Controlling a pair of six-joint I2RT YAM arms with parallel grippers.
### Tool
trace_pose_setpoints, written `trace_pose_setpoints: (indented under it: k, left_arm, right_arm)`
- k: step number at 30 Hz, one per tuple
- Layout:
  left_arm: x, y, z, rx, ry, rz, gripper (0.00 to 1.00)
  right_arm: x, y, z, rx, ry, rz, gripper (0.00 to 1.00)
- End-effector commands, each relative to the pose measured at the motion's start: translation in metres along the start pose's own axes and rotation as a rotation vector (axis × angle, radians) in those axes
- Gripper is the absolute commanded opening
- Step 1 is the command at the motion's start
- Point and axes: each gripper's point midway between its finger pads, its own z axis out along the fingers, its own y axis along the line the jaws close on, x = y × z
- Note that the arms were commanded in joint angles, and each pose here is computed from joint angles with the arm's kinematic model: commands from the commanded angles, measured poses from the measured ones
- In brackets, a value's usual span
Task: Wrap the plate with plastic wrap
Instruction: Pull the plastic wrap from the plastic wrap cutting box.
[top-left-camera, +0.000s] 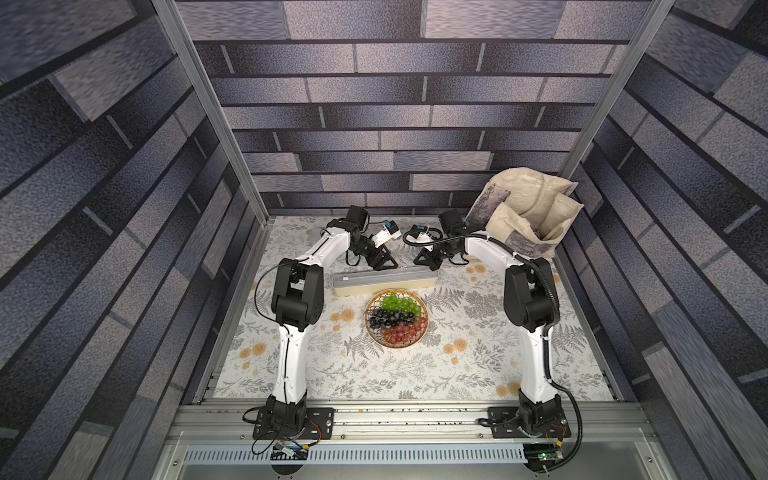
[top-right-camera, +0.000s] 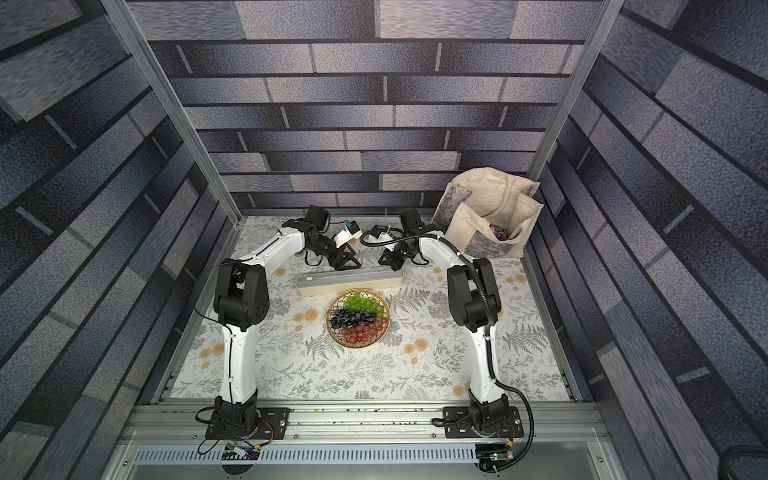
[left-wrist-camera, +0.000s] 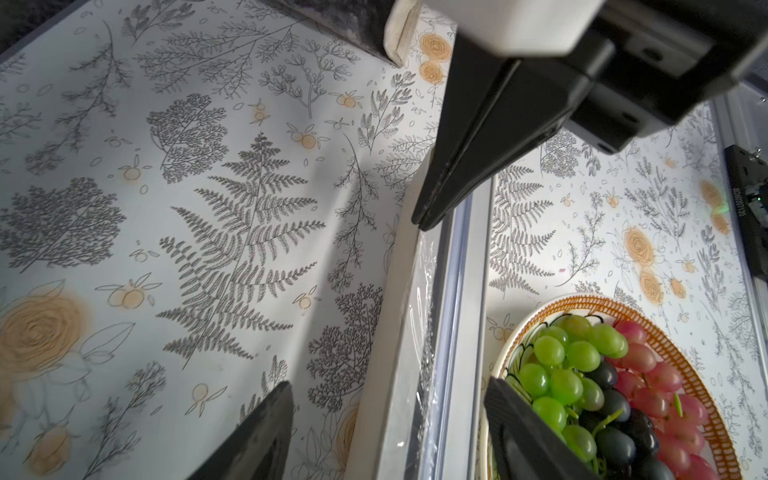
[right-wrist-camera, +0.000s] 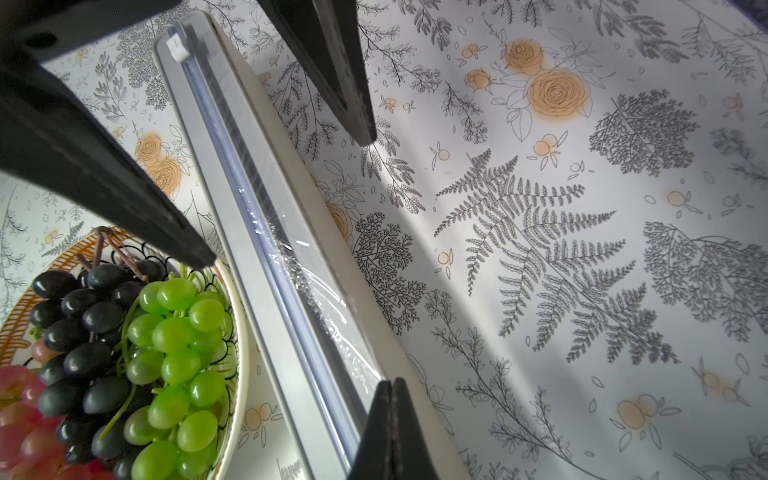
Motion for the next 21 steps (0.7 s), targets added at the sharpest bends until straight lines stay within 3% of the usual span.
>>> trace_pose_setpoints:
  k: [1,8,21]
  left_arm:
    - [-0.003,-0.014,0.004,0.081,0.001,-0.050,0.74]
    - [-0.002,-0.015,0.024,0.108,0.029,-0.062,0.71]
    - [0.003,-0.014,0.047,0.135,0.065,-0.087,0.48]
  right_arm:
    - [-0.021,0.000,-0.019,0.019,-0.077,-0.022,0.00]
    - [-0.021,0.001,-0.019,0.018,-0.089,-0.020,0.00]
    - [-0.017,0.004,-0.017,0.019,-0.094,-0.012,0.00]
